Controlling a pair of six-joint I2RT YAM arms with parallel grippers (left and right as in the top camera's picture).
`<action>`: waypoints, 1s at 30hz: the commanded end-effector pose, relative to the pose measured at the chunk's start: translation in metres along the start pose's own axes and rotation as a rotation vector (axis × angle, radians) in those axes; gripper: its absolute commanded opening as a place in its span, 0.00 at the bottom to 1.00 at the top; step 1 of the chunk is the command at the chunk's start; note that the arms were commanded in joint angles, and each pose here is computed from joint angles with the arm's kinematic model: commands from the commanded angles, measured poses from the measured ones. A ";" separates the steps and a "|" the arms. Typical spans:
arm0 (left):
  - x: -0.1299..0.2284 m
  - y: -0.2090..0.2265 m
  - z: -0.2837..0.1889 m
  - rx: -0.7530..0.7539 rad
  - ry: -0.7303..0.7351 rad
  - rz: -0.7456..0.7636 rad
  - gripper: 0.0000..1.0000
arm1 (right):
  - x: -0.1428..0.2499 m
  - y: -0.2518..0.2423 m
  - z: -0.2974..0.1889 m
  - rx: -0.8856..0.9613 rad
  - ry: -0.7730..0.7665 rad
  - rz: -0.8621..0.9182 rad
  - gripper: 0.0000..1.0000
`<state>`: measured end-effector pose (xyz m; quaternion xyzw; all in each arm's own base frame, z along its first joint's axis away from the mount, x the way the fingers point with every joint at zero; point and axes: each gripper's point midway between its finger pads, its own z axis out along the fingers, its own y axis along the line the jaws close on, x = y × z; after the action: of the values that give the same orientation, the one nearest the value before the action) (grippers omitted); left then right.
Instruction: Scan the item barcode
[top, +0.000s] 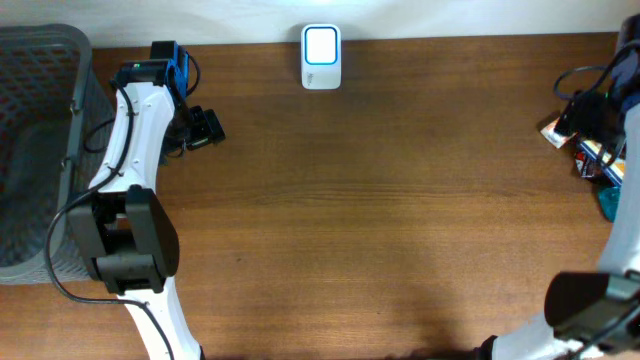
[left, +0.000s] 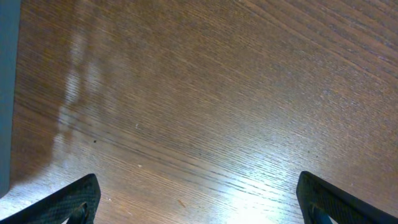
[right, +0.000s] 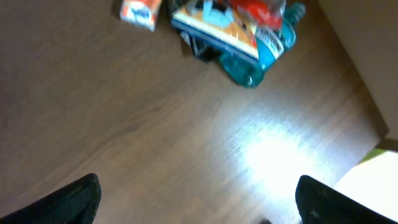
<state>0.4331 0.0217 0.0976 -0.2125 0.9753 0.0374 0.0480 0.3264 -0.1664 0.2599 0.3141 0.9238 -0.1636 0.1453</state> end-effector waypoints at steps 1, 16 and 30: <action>0.001 0.000 -0.001 0.006 0.003 0.000 0.99 | 0.026 -0.010 -0.024 -0.054 -0.074 0.039 0.99; 0.001 0.000 -0.001 0.006 0.003 0.000 0.99 | 0.178 0.021 -0.021 -0.517 -0.241 0.054 0.98; 0.001 0.000 -0.001 0.006 0.003 0.000 0.99 | 0.209 0.018 -0.013 -0.504 -0.149 0.001 0.99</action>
<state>0.4329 0.0205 0.0972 -0.2123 0.9755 0.0340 0.0467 0.1734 -0.0382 0.1906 0.2726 0.9192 0.0466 0.2805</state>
